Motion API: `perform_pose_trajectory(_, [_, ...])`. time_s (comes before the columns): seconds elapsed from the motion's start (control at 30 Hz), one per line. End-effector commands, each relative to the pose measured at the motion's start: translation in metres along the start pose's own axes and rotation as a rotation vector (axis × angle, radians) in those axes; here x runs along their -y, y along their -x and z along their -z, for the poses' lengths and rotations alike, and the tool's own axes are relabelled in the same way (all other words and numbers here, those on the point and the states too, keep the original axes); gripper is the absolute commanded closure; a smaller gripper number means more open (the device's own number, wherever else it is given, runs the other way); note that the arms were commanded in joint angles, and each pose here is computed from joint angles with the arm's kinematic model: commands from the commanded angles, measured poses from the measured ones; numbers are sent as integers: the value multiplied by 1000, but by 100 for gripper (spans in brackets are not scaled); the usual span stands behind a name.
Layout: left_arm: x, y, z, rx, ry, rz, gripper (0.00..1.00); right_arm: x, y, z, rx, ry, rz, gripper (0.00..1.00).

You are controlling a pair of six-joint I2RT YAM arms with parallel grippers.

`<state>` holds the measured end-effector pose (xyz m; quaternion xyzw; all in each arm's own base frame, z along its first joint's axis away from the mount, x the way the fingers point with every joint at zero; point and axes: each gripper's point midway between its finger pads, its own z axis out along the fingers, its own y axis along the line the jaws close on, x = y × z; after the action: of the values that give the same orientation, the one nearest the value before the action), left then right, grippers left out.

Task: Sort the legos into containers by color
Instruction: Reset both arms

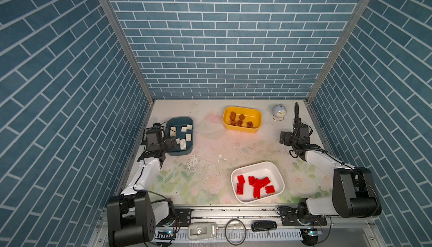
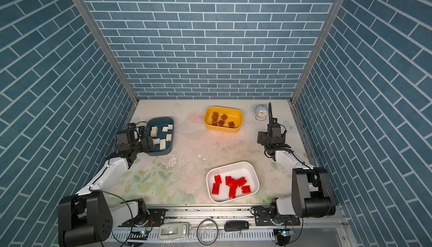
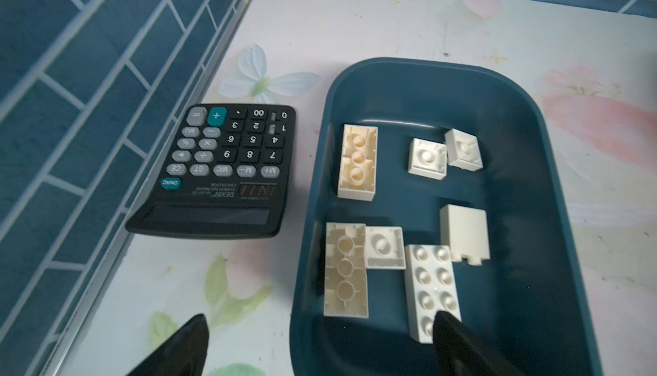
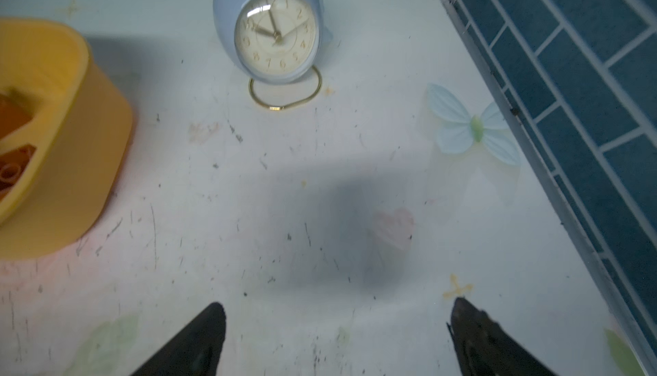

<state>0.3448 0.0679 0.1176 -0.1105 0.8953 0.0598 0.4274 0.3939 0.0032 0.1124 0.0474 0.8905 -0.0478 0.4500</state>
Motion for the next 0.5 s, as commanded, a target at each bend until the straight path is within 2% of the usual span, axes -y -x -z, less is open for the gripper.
perform_pose_trajectory(0.0, [-8, 38, -5, 172, 50, -8, 1, 10, 29, -5, 129, -22, 5, 1])
perform_pose_trajectory(0.13, [-14, 40, -1, 214, 80, -21, 0, 11, 15, 2, 137, 4, 47, 2])
perform_pose_trajectory(0.3, [-10, 45, 3, 260, 62, -35, 0, 20, -6, -6, 181, -3, 17, 1])
perform_pose_trajectory(0.33, [-10, 43, 3, 263, 59, -33, 0, 23, -6, -6, 170, -7, 11, 2])
perform_pose_trajectory(0.47, [-8, 33, 5, 290, 47, -1, 0, 30, -3, -7, 246, -6, -3, 1])
